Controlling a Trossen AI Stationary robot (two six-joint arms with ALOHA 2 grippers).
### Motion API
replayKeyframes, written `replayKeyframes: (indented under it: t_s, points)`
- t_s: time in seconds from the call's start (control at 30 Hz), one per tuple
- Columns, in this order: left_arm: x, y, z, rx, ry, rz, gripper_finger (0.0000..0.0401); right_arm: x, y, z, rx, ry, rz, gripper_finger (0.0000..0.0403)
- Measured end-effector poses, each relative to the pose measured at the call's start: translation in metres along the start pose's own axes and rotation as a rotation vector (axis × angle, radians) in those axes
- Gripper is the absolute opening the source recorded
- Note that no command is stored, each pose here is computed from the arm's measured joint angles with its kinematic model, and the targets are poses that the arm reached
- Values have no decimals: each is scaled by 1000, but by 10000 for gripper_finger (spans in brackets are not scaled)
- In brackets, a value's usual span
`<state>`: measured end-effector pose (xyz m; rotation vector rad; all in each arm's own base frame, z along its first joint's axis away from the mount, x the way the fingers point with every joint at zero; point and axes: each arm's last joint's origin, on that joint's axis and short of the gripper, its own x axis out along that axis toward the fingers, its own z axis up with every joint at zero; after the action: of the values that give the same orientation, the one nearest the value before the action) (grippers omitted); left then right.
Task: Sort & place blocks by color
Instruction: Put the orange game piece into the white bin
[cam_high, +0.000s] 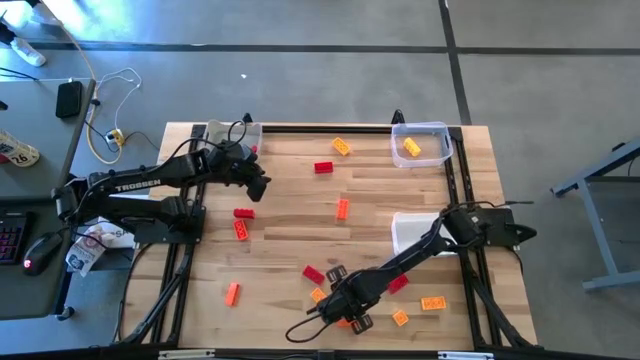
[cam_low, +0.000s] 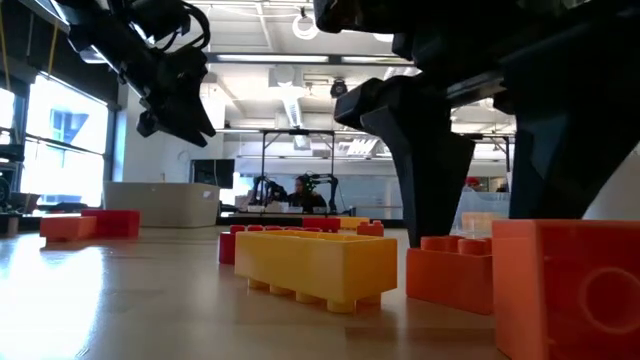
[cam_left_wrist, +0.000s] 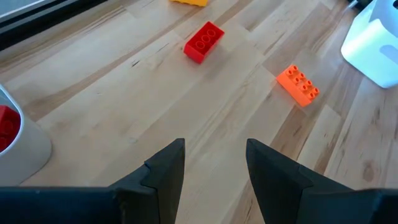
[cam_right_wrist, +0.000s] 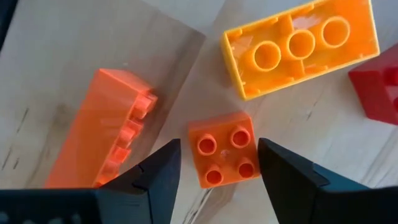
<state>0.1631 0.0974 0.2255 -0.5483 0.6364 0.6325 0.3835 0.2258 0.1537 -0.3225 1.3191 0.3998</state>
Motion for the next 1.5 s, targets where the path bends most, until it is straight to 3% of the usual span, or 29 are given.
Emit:
replayKeyframes:
  t_s: [0.23,0.53,0.8,0.97,1.33,1.5]
  points:
    - [0,0,0,0,0,0,156,-1,0,0,66,-1,7,102]
    - [0,0,0,0,1,1,156,-9,-6,-2,86,7,-34,102]
    - [0,0,-1,1,8,3,156,-36,-28,-11,142,46,-179,102]
    - [0,0,-1,51,12,4,156,-54,-44,-23,212,118,-331,102]
    - [0,1,-2,61,23,8,156,-89,-80,-59,488,313,-665,102]
    - [0,1,-2,61,23,8,156,-96,-87,-68,610,346,-733,102]
